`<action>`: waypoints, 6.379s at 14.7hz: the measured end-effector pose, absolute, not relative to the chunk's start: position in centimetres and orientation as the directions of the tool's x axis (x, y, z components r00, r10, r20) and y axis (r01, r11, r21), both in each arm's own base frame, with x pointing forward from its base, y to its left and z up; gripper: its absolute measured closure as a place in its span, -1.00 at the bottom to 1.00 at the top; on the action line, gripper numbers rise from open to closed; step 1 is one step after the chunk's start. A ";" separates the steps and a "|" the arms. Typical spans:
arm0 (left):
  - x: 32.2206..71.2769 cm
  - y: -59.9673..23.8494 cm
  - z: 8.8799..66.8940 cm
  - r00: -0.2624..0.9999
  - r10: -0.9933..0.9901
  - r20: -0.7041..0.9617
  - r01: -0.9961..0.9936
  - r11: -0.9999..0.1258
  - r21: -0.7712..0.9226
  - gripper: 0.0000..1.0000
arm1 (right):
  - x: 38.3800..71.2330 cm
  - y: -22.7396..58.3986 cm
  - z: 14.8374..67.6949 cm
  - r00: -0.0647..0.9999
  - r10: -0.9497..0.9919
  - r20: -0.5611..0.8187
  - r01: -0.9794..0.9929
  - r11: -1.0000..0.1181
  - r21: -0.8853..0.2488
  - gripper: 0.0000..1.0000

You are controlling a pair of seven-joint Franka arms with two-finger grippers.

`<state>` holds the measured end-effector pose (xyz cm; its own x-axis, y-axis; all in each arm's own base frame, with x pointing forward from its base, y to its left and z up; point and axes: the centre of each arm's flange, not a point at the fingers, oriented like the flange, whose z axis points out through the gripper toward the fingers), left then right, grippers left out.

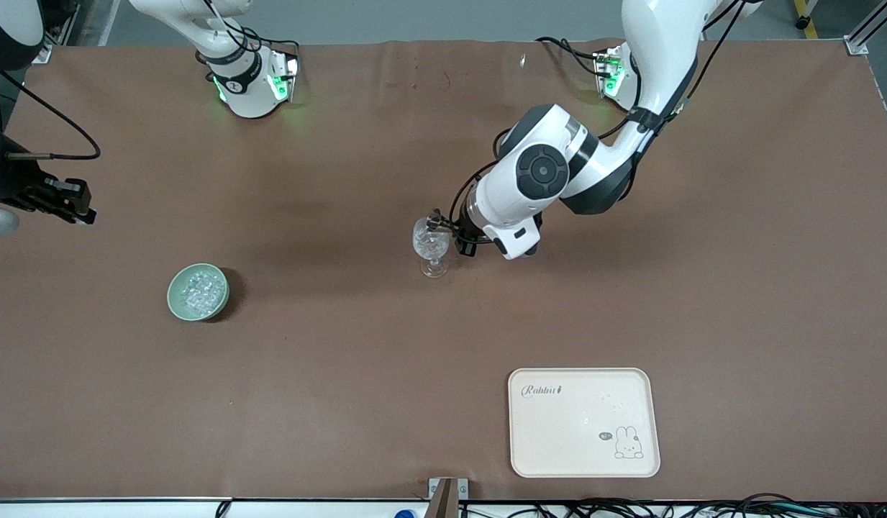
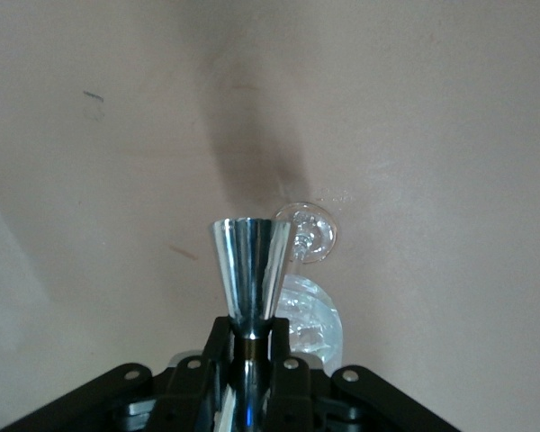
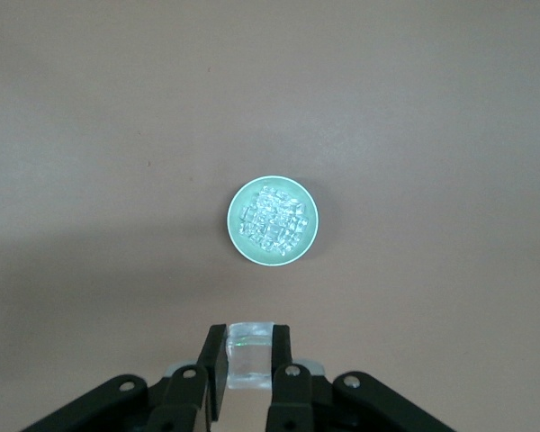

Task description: Pour wine and add ice with both arms

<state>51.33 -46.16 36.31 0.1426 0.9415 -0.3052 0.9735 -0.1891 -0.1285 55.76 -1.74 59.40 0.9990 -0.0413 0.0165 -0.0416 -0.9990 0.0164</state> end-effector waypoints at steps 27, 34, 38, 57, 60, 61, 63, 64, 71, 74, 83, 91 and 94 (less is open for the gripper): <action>49.5 -48.8 37.2 0.191 0.964 -0.183 0.979 -0.201 -0.036 0.59 | 55.8 -1.6 59.4 0.999 -0.039 0.017 -0.040 -0.999 0.016 0.53; 56.9 -41.1 40.0 0.052 0.860 -0.508 0.984 -0.132 -0.123 0.59 | 55.8 0.4 59.4 1.000 -0.004 0.017 -0.004 -1.000 0.014 0.53; 63.5 -31.7 42.6 -0.030 0.778 -0.627 0.996 -0.026 -0.081 0.59 | 55.5 7.7 59.5 0.999 0.033 0.033 0.033 -0.999 -0.021 0.53; 66.1 7.1 19.4 0.018 0.325 -0.946 0.996 -0.089 -0.012 0.59 | 53.9 44.9 43.3 0.995 -0.095 -0.027 -0.095 -0.995 -0.030 0.53; 65.3 7.9 16.7 0.004 0.305 -0.952 0.996 -0.084 -0.023 0.59 | 52.2 47.4 41.8 0.998 -0.056 -0.034 -0.057 -0.998 -0.022 0.53; 65.1 7.9 16.0 0.002 0.303 -0.953 0.996 -0.088 -0.026 0.59 | 51.6 48.1 41.5 0.998 -0.045 -0.036 -0.046 -0.999 -0.020 0.53; 64.8 7.7 14.8 -0.009 0.295 -0.956 0.995 -0.091 -0.038 0.59 | 50.8 49.1 41.1 0.999 -0.028 -0.039 -0.028 -0.999 -0.016 0.53; 64.7 7.7 14.4 -0.014 0.294 -0.956 0.995 -0.095 -0.043 0.59 | 50.6 49.3 40.9 0.999 -0.023 -0.041 -0.024 -1.000 -0.014 0.53; 63.6 7.8 12.8 0.031 0.348 -0.937 0.983 -0.180 -0.034 0.59 | 51.0 49.3 39.6 0.999 -0.024 -0.029 -0.024 -1.000 -0.006 0.52; 64.0 7.9 13.3 0.016 0.308 -0.951 0.991 -0.130 -0.025 0.59 | 51.0 49.2 39.3 0.999 -0.022 -0.028 -0.022 -1.000 0.000 0.13; 69.8 6.8 15.1 0.013 0.277 -0.961 0.987 0.151 0.057 0.59 | 55.3 44.5 41.3 0.995 -0.099 0.022 -0.099 -0.995 -0.001 -1.00; 74.3 2.6 14.0 -0.025 0.295 -0.955 0.939 0.336 0.080 0.59 | 64.2 19.3 51.7 0.991 -0.086 0.105 -0.084 -0.996 -0.020 -1.00; 75.0 0.4 12.7 -0.042 0.288 -0.957 0.922 0.380 0.074 0.59 | 64.5 7.4 53.3 0.993 -0.048 0.111 -0.048 -0.999 -0.001 -1.00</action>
